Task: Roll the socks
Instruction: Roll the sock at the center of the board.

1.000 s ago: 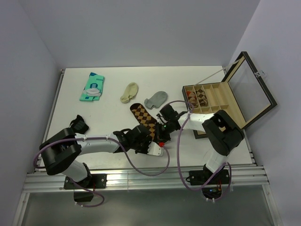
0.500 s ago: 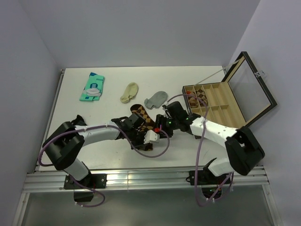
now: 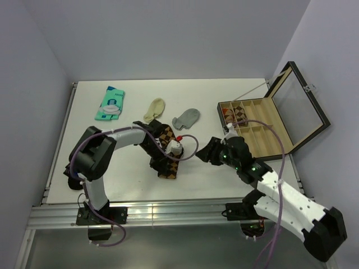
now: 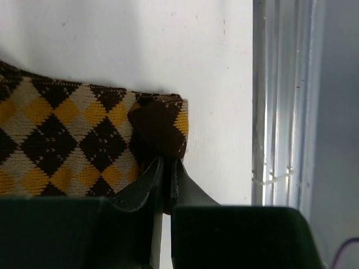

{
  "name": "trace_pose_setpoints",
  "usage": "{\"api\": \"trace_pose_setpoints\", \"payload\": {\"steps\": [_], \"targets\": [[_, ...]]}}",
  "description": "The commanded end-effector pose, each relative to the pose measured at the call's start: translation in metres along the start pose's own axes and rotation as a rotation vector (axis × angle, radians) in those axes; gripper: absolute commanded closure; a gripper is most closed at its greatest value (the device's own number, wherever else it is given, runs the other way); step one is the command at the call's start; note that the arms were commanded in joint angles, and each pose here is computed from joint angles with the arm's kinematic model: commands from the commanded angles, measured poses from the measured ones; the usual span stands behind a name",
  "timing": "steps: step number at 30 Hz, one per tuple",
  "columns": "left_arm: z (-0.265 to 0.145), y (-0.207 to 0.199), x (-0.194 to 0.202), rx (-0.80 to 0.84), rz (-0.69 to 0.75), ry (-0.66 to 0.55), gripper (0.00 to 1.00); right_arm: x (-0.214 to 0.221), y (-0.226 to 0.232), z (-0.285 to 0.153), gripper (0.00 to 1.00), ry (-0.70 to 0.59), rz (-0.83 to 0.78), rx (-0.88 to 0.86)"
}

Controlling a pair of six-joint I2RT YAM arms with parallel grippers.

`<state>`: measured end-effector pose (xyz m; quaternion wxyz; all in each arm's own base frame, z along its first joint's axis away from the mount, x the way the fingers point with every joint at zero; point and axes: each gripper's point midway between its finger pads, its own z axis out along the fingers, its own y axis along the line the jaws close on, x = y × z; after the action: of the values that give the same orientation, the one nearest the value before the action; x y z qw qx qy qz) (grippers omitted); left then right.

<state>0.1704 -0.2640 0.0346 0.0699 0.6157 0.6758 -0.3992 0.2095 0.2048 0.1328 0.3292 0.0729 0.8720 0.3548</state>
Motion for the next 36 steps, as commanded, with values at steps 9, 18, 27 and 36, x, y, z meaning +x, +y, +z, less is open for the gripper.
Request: {"api": "trace_pose_setpoints", "payload": {"steps": [9, 18, 27, 36], "targets": [[0.001, -0.003, 0.007, 0.331, -0.284, 0.015, 1.0, -0.002, 0.03, -0.017, 0.43, -0.269, -0.276, -0.163], [-0.002, 0.017, -0.003, 0.36, -0.486, 0.033, 1.0, 0.054, 0.053, 0.022, 0.44, -0.167, -0.607, -0.164], [0.006, 0.034, 0.009, 0.303, -0.618, 0.107, 1.0, 0.08, 0.069, 0.056, 0.5, -0.084, -0.741, -0.236], [0.009, 0.045, 0.015, 0.24, -0.652, 0.14, 1.0, 0.099, 0.066, 0.091, 0.52, -0.006, -0.831, -0.216]]}}
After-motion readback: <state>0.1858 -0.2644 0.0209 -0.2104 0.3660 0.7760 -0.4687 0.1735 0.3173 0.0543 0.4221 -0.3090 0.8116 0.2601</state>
